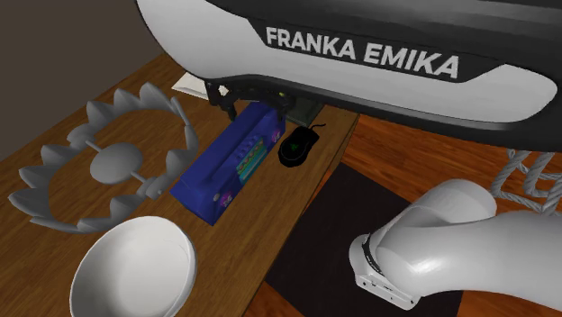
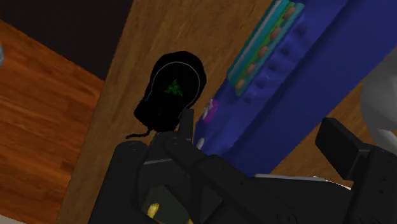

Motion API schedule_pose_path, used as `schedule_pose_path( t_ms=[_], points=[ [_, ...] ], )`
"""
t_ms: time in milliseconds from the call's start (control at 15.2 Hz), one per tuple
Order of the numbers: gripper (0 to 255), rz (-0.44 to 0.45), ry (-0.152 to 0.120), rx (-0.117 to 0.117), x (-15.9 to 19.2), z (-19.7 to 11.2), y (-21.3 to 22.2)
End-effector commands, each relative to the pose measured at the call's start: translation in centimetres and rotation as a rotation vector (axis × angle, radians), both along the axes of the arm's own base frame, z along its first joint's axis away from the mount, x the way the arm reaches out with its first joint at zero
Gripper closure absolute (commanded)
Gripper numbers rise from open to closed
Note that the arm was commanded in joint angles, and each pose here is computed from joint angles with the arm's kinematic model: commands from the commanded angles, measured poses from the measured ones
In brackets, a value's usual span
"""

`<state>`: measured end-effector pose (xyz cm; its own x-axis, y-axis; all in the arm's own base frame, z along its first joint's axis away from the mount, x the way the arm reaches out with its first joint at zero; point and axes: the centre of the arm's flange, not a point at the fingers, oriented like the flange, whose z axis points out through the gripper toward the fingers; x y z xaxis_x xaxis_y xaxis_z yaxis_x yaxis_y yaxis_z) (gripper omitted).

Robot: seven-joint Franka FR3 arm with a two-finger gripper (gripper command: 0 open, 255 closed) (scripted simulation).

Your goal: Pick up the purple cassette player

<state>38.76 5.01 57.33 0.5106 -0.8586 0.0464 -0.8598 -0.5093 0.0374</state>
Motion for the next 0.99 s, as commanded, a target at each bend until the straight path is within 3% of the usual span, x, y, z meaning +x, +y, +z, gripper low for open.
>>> schedule_pose_path(
  t_ms=[0, 66, 660, 726, 924],
  points=[
    [0, -0.238, 0.003, -0.010, 2.4, -1.2, 0.8],
    [0, -0.309, 0.004, -0.014, 3.4, -1.5, 0.8],
    [0, -0.309, 0.004, -0.014, 3.3, -5.5, 0.8],
    [255, -0.309, 0.004, -0.014, 3.4, -5.5, 0.8],
    [255, -0.309, 0.004, -0.014, 3.4, -5.5, 0.8]
  ],
)
